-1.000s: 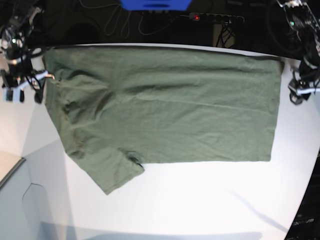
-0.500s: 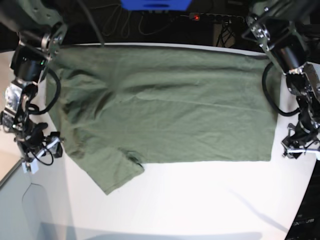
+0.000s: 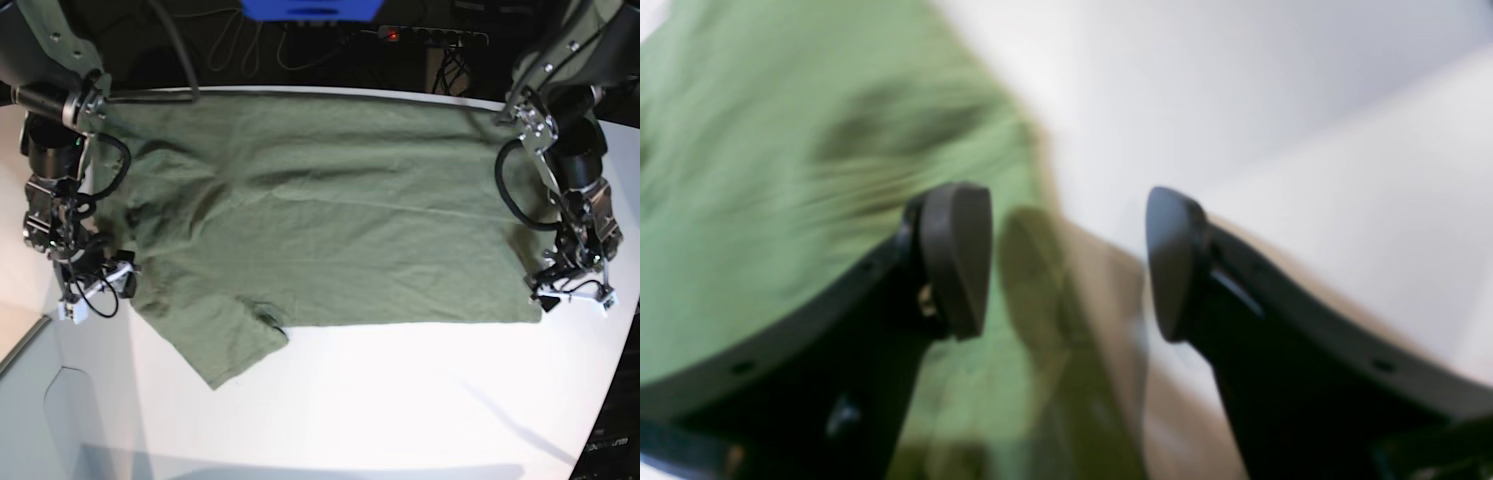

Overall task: Layout the t-shirt on the table in an organized manner, then fold the t-shirt properly
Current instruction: 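Release and move both grippers to the shirt's opposite edge, then grasp the edge and fold it over toward the other half with both grippers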

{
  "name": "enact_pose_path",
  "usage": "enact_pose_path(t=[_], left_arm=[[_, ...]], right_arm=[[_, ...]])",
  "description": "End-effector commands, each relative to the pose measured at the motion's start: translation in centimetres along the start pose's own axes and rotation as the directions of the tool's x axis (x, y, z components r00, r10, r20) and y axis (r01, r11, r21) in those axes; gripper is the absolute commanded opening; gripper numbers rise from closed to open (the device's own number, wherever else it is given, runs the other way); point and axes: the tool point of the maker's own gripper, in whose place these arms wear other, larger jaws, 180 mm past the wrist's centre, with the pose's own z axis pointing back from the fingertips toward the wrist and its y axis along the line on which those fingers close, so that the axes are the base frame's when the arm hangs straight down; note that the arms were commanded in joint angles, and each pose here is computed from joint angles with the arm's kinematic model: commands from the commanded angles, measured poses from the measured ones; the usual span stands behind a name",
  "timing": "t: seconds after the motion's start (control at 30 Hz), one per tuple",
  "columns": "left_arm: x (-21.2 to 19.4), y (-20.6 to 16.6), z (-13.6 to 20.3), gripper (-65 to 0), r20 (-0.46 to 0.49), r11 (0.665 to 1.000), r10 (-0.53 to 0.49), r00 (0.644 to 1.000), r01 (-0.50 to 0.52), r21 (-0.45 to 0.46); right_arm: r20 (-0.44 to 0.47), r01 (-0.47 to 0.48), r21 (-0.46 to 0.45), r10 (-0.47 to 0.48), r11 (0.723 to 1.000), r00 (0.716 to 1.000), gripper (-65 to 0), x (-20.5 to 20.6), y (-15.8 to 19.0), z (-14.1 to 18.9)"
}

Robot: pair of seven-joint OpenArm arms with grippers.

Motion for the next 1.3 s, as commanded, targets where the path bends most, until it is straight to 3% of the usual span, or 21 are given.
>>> enact_pose_path(t=[0.0, 0.1, 0.3, 0.47, 0.63, 0.83, 0.93, 1.03, 1.17, 1.27], left_arm=[[2.9, -0.7, -0.1, -13.1, 0.067, 1.0, 0.009, 0.998, -0.008, -0.015], [2.0, -0.4, -0.6, -13.1, 0.059, 1.0, -0.025, 0.998, 0.025, -0.003], [0.6, -3.2, -1.1, -13.2, 0.041, 0.977, -0.207, 0.978, 0.208, -0.042], [0.5, -3.3, -1.1, -13.8, 0.039, 0.975, -0.217, 0.975, 0.218, -0.045], [0.3, -3.3, -1.1, -30.8, 0.035, 0.974, -0.219, 0.975, 0.221, -0.047], [0.1, -3.5, -1.1, -41.6, 0.033, 0.974, -0.219, 0.975, 0.22, -0.05], [0.0, -3.5, -1.1, -50.6, 0.032, 0.974, -0.219, 0.975, 0.22, -0.051], [0.0, -3.5, -1.1, -65.0, 0.032, 0.974, -0.219, 0.975, 0.22, -0.051], [0.1, -3.4, -1.0, -65.0, 0.032, 0.975, -0.214, 0.976, 0.215, -0.049], [0.3, -3.5, -1.0, -65.0, 0.036, 0.976, -0.212, 0.976, 0.214, -0.05]], right_arm=[[0.065, 0.0, -0.004, 0.001, 1.0, 0.998, -28.5, 2.4, -0.5, 0.0], [0.037, -0.027, 0.018, 0.026, 0.999, 0.999, -28.5, 1.1, 0.4, -0.4], [0.009, -0.072, 0.048, 0.071, 0.996, 0.997, -28.5, 0.0, 1.8, -0.9], [0.0, -0.081, 0.054, 0.081, 0.995, 0.997, -30.4, -0.3, 2.0, -1.0], [-0.021, -0.126, 0.076, 0.128, 0.989, 0.992, -43.9, -0.8, 2.9, -1.1], [-0.038, -0.167, 0.096, 0.171, 0.981, 0.985, -64.7, -1.3, 3.6, -1.3], [-0.038, -0.167, 0.096, 0.171, 0.981, 0.985, -65.0, -1.3, 3.6, -1.3], [-0.038, -0.167, 0.096, 0.171, 0.981, 0.985, -65.0, -1.3, 3.6, -1.3], [-0.023, -0.164, 0.092, 0.167, 0.982, 0.986, -65.0, -0.8, 3.5, -1.3], [0.052, -0.187, 0.088, 0.183, 0.978, 0.982, -65.0, 1.5, 3.8, -1.0]])
